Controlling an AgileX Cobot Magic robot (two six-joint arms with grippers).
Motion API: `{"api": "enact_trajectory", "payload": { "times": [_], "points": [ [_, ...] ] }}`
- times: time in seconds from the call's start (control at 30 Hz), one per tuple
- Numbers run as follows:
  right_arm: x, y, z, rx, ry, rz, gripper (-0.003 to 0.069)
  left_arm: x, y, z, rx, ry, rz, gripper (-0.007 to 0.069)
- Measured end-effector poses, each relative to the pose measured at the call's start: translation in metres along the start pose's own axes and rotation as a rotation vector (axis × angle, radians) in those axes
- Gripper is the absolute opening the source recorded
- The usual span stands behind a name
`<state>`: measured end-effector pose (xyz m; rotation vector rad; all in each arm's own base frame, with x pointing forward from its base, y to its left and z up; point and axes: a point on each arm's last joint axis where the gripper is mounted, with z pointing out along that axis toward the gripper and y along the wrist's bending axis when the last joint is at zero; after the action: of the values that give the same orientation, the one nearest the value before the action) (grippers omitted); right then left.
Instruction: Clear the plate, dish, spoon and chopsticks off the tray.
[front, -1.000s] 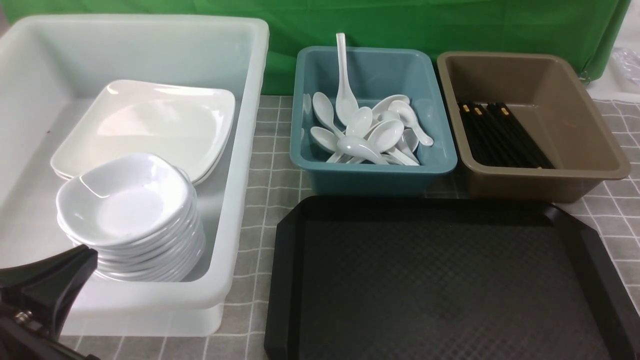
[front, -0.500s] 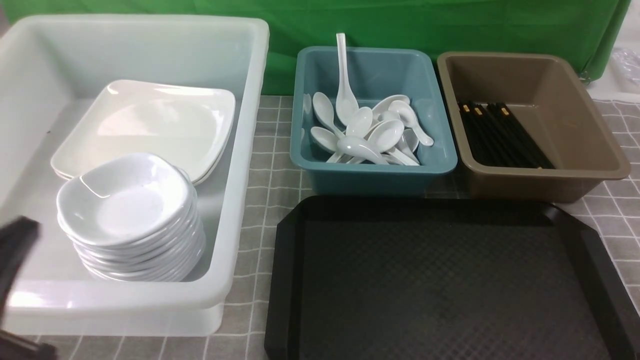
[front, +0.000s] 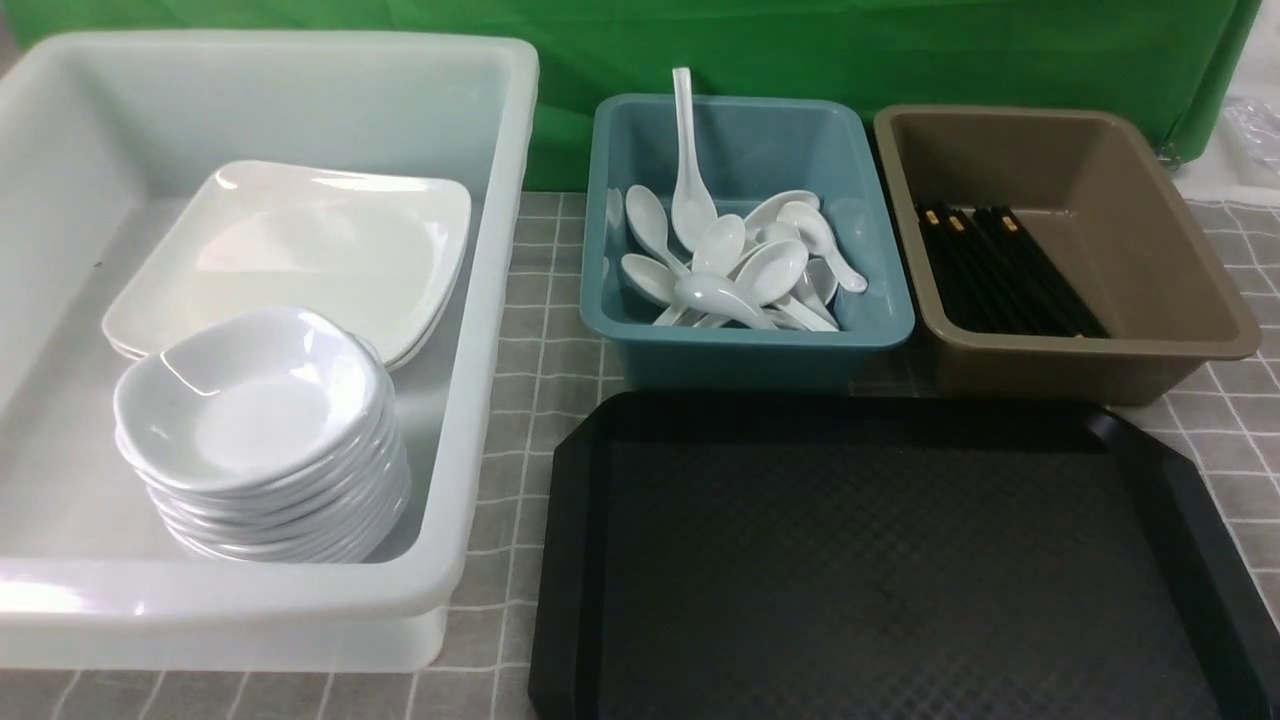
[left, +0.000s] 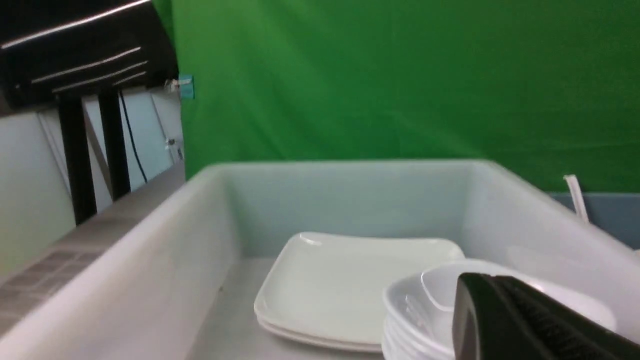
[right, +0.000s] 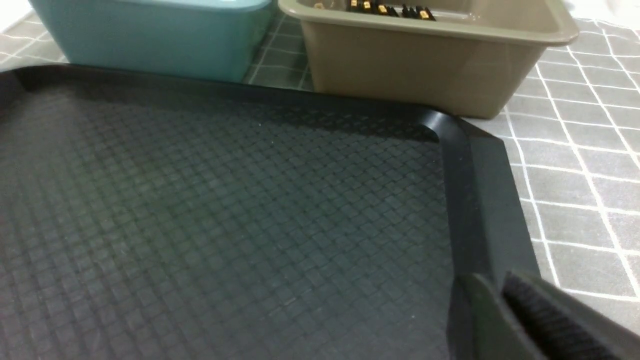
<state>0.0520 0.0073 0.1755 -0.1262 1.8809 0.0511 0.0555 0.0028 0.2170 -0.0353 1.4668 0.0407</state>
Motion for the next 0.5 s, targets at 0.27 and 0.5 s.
{"api": "enact_trajectory", "payload": {
  "times": [0.27,0.5],
  "points": [
    [0.000,0.000,0.000,0.000,0.000,0.000,0.0131,0.028,-0.004,-0.003,0.038,0.264,-0.025,0.0007],
    [0.000,0.000,0.000,0.000,0.000,0.000,0.0144,0.029,-0.004,-0.003,0.036,0.277,-0.045,0.0007]
  ]
}}
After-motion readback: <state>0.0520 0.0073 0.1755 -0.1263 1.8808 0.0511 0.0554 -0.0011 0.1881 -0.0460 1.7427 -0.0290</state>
